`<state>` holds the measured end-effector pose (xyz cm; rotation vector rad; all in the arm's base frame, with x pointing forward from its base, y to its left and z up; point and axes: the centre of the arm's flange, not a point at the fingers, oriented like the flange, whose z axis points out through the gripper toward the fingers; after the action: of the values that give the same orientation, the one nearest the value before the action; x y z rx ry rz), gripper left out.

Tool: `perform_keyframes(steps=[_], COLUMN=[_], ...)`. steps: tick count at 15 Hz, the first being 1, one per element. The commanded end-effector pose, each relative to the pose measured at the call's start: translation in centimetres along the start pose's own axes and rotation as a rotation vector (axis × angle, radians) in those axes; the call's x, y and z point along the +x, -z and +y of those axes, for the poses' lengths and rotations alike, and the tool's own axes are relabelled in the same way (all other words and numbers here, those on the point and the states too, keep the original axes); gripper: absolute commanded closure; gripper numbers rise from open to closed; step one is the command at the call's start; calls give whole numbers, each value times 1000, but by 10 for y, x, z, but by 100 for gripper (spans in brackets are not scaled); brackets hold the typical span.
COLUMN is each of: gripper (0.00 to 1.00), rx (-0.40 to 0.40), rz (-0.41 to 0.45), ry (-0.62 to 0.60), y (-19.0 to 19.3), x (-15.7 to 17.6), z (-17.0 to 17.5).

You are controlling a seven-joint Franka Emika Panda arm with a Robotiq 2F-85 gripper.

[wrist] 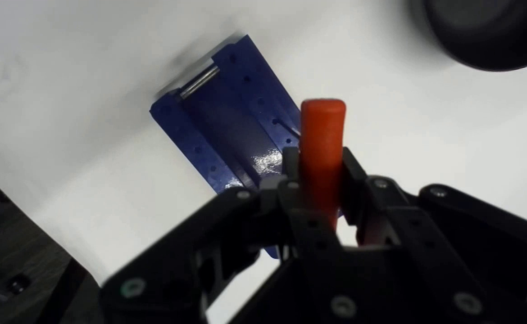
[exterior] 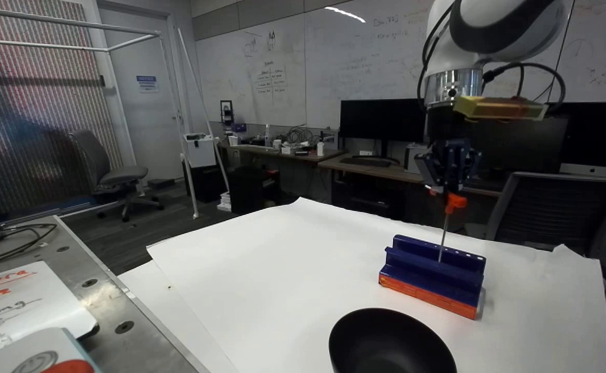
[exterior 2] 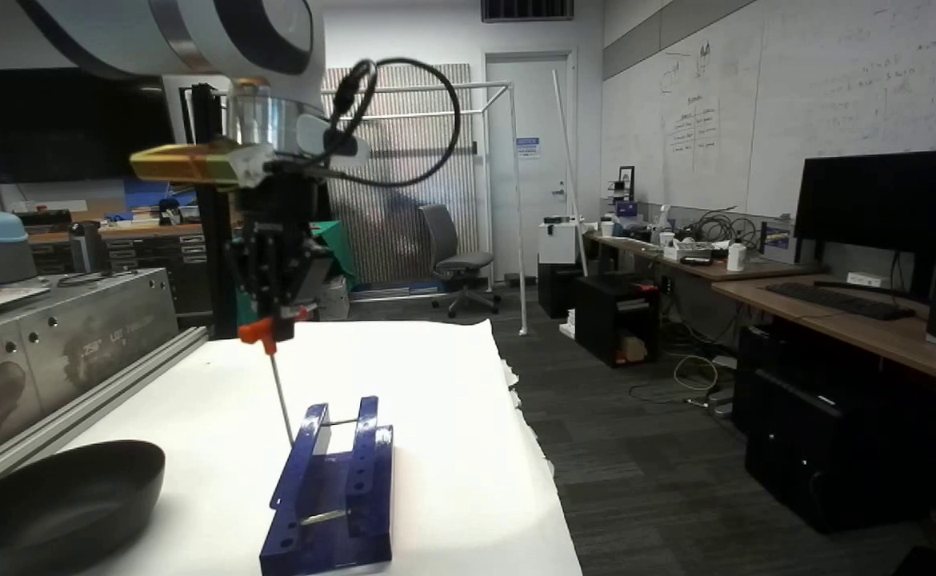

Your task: Put the red object in the bowl

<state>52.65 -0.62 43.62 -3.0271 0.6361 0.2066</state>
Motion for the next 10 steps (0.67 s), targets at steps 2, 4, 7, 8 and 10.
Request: perform_keyframes(steps=[2, 4, 7, 8, 10], gripper=[83, 84, 84, 84, 84], rx=[116, 208, 299, 332, 389], rz=[38, 0, -77, -133, -203], ry=[163, 193, 221, 237, 266], y=[61, 57, 27, 15, -14], x=[-41, -48, -48, -48, -53], z=[-33, -46, -57, -59, -67])
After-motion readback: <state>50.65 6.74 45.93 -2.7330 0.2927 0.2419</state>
